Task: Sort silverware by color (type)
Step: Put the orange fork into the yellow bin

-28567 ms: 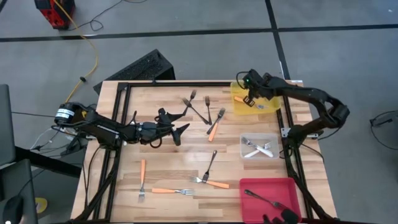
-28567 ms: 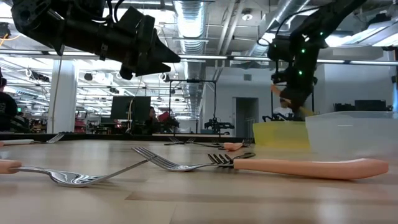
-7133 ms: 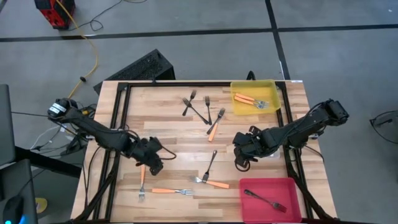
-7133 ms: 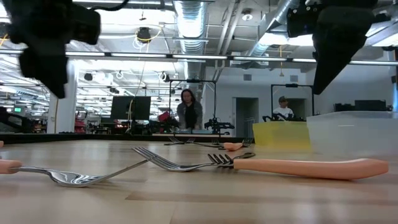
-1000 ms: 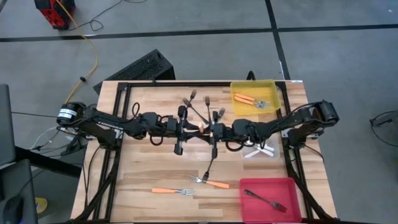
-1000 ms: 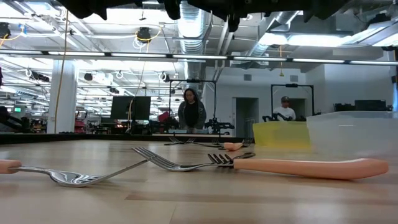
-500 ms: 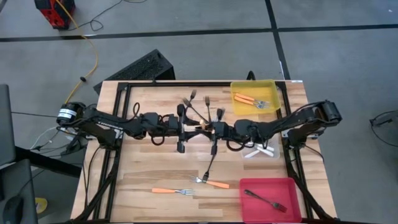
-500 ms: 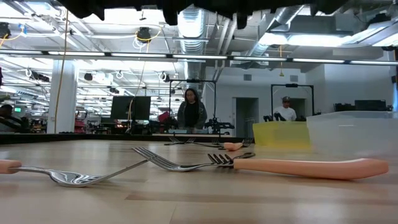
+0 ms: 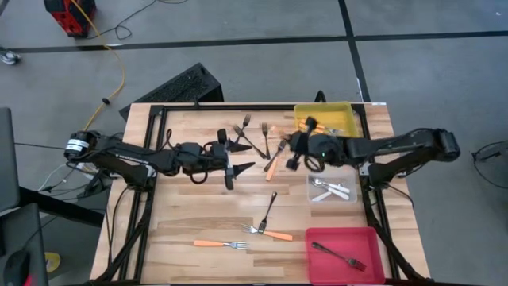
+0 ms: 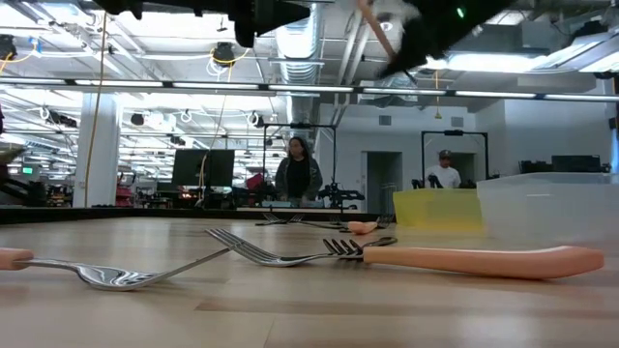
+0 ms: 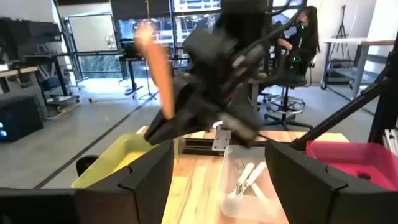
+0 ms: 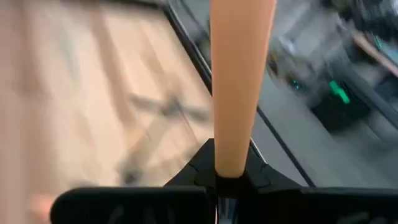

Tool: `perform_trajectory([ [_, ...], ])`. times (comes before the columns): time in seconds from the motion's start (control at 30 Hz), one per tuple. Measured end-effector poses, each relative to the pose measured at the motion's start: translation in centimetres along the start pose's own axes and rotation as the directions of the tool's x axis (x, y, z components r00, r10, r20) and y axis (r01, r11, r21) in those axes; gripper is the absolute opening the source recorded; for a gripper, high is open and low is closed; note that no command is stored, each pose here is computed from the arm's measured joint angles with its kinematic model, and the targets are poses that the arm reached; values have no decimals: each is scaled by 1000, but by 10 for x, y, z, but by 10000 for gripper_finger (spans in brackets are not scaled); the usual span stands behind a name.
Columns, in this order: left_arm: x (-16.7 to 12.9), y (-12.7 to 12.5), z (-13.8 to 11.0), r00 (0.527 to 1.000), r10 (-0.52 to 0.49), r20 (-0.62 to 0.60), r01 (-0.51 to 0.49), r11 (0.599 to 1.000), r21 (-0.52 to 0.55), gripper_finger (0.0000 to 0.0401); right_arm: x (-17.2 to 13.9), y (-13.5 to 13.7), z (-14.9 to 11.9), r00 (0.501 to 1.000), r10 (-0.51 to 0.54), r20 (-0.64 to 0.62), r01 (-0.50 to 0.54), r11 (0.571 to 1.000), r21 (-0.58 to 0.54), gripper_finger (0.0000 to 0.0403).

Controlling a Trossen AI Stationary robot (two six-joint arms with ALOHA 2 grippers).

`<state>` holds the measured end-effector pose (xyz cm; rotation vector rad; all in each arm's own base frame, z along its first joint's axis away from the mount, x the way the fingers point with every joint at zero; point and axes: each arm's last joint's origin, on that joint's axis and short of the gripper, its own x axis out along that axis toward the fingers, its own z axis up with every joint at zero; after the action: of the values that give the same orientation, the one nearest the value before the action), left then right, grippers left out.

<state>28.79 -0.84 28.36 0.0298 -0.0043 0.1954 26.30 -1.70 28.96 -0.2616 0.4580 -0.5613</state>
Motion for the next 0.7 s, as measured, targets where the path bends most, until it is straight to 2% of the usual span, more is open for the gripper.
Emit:
perform_trajectory([
  [0.1, -1, 0, -1, 1000, 0, -21, 0, 1000, -25, 239, 4, -26, -19, 981, -77, -180, 66, 996, -63, 40],
  [0.2, -1, 0, -4, 999, -3, -50, 1, 1000, -30, 240, 11, -49, -40, 924, -142, -354, 102, 986, -131, 40],
  [0.33, -2, 0, -7, 997, -2, -82, -2, 999, -46, 240, 19, -77, -61, 841, -182, -509, 94, 977, -193, 40],
  [0.57, -2, 0, -9, 995, -1, -98, -4, 998, -55, 240, 28, -131, -88, 758, -190, -625, 139, 982, -129, 40],
  [0.7, -2, 0, -10, 993, -1, -115, -4, 999, -51, 240, 42, -147, -109, 720, -86, -689, 65, 996, -57, 40],
])
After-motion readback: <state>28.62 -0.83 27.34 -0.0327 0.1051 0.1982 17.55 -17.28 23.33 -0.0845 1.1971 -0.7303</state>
